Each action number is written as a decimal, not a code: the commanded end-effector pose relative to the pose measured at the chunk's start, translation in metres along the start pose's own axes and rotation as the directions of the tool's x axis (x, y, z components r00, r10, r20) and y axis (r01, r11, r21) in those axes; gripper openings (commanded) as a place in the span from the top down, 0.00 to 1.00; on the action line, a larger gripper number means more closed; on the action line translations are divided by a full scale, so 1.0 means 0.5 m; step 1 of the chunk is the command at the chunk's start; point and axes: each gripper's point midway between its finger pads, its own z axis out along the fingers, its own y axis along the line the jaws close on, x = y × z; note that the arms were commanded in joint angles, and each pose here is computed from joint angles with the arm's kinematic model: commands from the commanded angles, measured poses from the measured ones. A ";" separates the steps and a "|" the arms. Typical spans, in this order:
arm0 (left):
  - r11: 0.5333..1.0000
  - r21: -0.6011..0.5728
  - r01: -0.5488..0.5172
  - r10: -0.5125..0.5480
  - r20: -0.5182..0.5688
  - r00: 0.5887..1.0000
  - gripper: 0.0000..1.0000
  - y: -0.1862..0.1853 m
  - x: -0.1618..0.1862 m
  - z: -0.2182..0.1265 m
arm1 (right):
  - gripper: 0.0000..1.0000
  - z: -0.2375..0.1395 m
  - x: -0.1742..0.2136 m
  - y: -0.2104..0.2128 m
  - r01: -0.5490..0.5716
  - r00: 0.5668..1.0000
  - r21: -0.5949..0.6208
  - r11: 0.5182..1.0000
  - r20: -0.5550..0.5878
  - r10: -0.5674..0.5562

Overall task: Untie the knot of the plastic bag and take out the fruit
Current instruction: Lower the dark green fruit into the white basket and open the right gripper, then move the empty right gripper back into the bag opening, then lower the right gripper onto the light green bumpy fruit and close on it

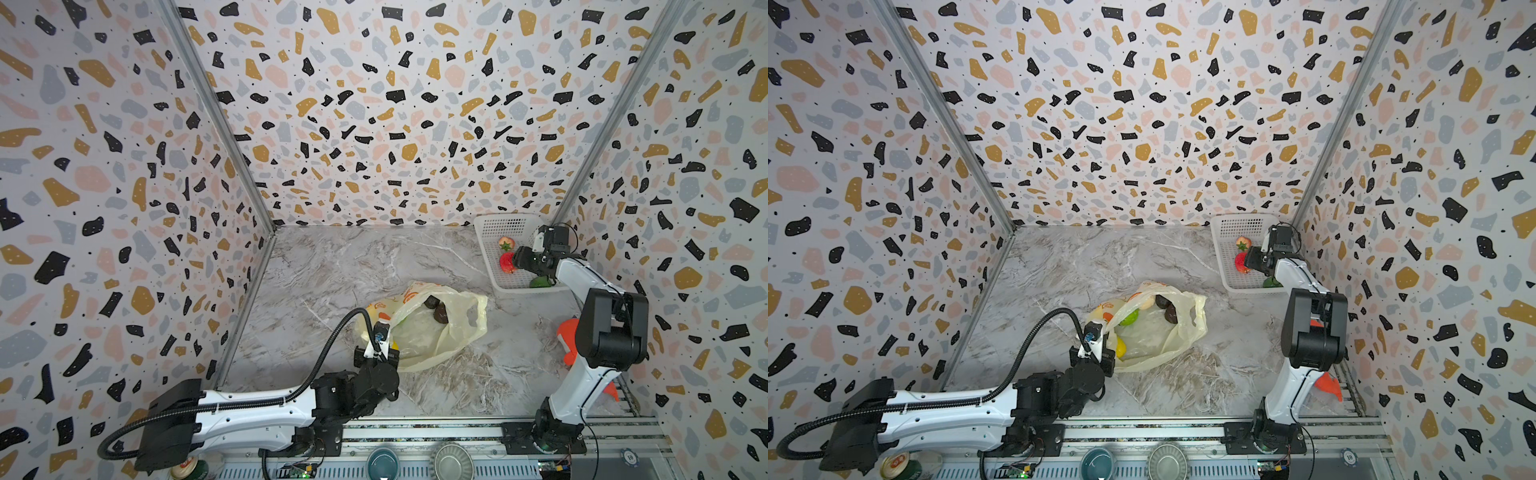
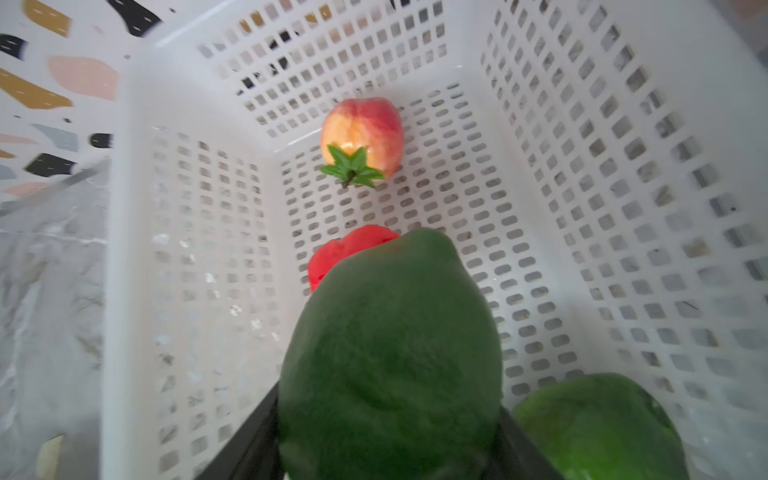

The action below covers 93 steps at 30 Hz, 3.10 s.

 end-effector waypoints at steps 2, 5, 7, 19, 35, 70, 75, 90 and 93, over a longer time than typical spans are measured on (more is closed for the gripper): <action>0.999 -0.011 0.034 -0.034 0.031 0.999 1.00 0.002 -0.026 -0.003 | 0.31 -0.021 -0.059 -0.024 0.012 0.997 0.063 0.998 0.070 -0.016; 0.999 -0.009 0.034 -0.033 0.029 0.999 1.00 0.001 -0.025 -0.002 | 0.19 -0.019 -0.052 -0.034 0.004 0.998 0.084 0.996 0.060 -0.009; 0.999 -0.010 0.030 -0.030 0.027 0.999 1.00 0.000 -0.023 -0.002 | 0.14 -0.022 -0.051 -0.036 0.003 0.998 0.089 0.996 0.058 -0.009; 0.999 -0.012 0.031 -0.031 0.028 0.999 1.00 0.000 -0.024 -0.002 | 0.11 -0.060 -0.066 -0.015 -0.005 0.997 0.049 0.999 0.080 0.001; 0.999 -0.023 0.029 -0.028 0.034 0.999 1.00 0.002 -0.027 0.000 | 0.07 -0.374 0.028 0.268 0.235 0.967 -0.246 0.941 0.154 -0.201; 0.996 -0.075 0.054 -0.051 0.042 0.998 1.00 0.032 -0.030 -0.009 | 0.08 -0.426 0.564 0.630 0.569 0.770 -0.562 0.600 0.110 -0.628; 0.994 -0.088 0.066 -0.061 0.056 0.997 1.00 0.039 -0.041 -0.012 | 0.10 -0.373 0.604 0.630 0.589 0.744 -0.550 0.592 0.083 -0.662; 0.995 -0.078 0.059 -0.056 0.041 0.998 1.00 0.024 -0.038 -0.005 | 0.04 -0.397 0.638 0.543 0.576 0.773 -0.502 0.645 0.078 -0.630; 0.996 -0.074 0.058 -0.055 0.043 0.998 1.00 0.020 -0.044 -0.005 | 0.05 -0.397 0.649 0.518 0.580 0.767 -0.494 0.648 0.064 -0.639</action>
